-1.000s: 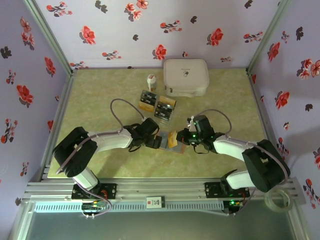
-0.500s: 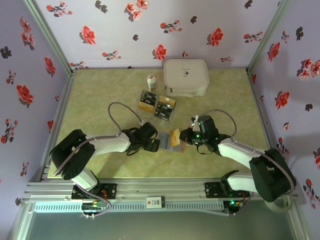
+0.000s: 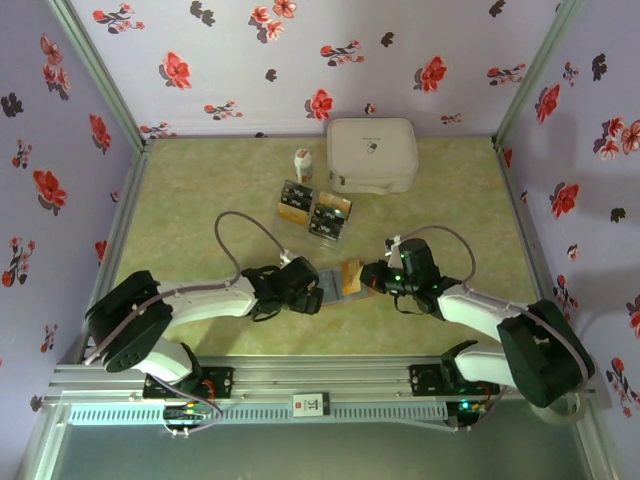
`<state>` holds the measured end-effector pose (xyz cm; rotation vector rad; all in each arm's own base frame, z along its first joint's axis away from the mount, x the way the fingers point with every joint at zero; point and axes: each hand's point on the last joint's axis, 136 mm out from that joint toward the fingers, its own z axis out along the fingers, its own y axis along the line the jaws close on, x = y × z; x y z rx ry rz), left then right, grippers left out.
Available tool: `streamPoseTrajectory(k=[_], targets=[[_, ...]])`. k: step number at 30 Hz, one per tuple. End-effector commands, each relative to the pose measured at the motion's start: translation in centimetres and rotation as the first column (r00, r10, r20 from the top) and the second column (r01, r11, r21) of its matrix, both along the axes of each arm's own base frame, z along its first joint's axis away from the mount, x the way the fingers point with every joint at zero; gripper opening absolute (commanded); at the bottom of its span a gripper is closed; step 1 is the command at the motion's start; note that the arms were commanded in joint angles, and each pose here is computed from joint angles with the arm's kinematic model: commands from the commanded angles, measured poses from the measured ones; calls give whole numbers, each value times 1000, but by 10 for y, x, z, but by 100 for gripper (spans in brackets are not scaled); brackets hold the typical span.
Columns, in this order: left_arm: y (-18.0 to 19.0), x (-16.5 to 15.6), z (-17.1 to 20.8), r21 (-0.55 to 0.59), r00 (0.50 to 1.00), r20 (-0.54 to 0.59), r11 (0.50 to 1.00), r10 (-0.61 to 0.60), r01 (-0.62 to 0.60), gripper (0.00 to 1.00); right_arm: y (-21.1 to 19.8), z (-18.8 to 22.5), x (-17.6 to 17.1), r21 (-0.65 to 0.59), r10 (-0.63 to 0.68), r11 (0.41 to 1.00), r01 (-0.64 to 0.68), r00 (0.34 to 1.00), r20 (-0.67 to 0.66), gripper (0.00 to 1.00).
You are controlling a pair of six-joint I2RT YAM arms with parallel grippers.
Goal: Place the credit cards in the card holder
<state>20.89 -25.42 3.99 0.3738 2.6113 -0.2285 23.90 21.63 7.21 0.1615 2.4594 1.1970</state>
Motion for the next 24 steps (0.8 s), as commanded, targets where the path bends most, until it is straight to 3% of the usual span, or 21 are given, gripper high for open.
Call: streamPoseTrajectory(k=[1, 9, 24], targets=[[2, 11, 12, -1, 999, 27, 999, 33, -33, 100, -1, 12, 7, 18, -12, 1000, 11, 997, 79, 0], [-13, 14, -1, -7, 1000, -6, 1000, 11, -11, 100, 3, 14, 9, 29, 13, 999, -16, 993, 119, 0], [-1, 7, -24, 42, 998, -43, 998, 37, -35, 100, 12, -1, 12, 52, 58, 997, -65, 989, 133, 0]])
